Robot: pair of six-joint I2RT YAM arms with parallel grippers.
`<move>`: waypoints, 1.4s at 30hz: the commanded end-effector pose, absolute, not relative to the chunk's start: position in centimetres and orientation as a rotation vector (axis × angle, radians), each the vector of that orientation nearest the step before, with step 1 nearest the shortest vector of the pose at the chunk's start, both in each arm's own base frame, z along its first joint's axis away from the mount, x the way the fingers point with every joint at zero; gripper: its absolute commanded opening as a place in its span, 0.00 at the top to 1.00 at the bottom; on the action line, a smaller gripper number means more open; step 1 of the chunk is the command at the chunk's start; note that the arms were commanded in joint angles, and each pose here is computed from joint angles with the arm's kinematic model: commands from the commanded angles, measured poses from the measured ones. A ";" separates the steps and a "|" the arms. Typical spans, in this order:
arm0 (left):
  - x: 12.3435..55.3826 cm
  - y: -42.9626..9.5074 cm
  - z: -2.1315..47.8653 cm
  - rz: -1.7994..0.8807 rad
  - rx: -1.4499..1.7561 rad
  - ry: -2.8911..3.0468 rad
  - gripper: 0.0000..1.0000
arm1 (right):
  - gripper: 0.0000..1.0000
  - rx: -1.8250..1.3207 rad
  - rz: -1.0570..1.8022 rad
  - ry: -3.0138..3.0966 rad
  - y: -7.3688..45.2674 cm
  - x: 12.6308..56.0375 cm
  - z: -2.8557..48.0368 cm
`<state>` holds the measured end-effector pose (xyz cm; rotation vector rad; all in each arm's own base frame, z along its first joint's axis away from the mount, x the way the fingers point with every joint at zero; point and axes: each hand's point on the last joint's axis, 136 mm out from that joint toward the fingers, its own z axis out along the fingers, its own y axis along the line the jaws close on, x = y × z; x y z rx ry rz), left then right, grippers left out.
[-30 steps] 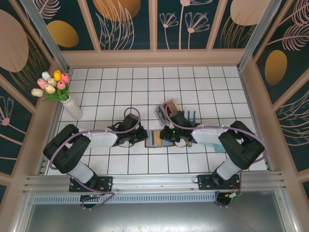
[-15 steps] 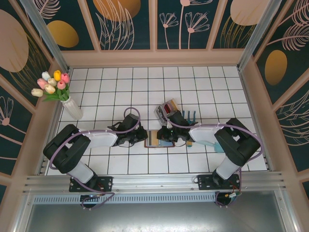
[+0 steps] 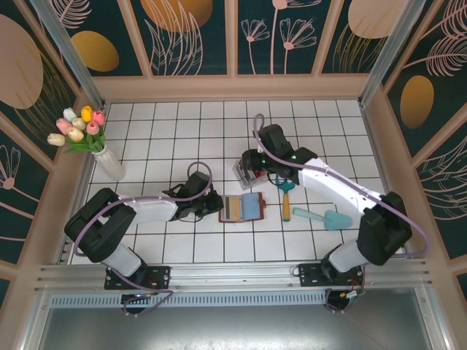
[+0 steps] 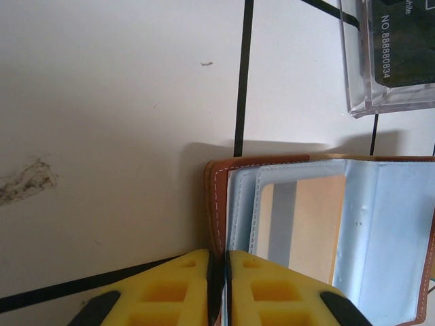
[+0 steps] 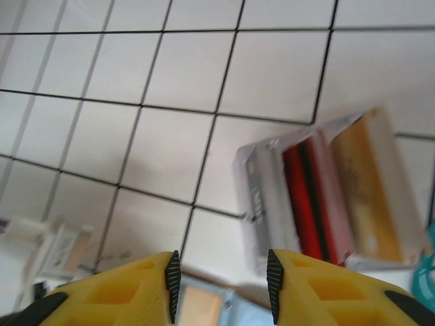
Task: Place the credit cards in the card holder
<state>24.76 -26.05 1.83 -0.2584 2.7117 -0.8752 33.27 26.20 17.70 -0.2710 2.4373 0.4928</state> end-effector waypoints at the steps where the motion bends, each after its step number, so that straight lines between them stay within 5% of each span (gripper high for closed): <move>1: 24.9 -26.2 2.5 -0.866 -0.247 2.712 0.83 | 0.59 -0.421 0.197 2.537 24.1 34.0 14.4; 25: 25.3 -26.2 2.8 -0.842 -0.209 2.706 0.73 | 0.62 -0.657 -0.190 2.617 26.9 36.6 6.4; 42: 25.0 -26.1 2.3 -0.832 -0.205 2.724 0.73 | 0.68 -0.649 -0.395 2.494 25.6 37.5 8.5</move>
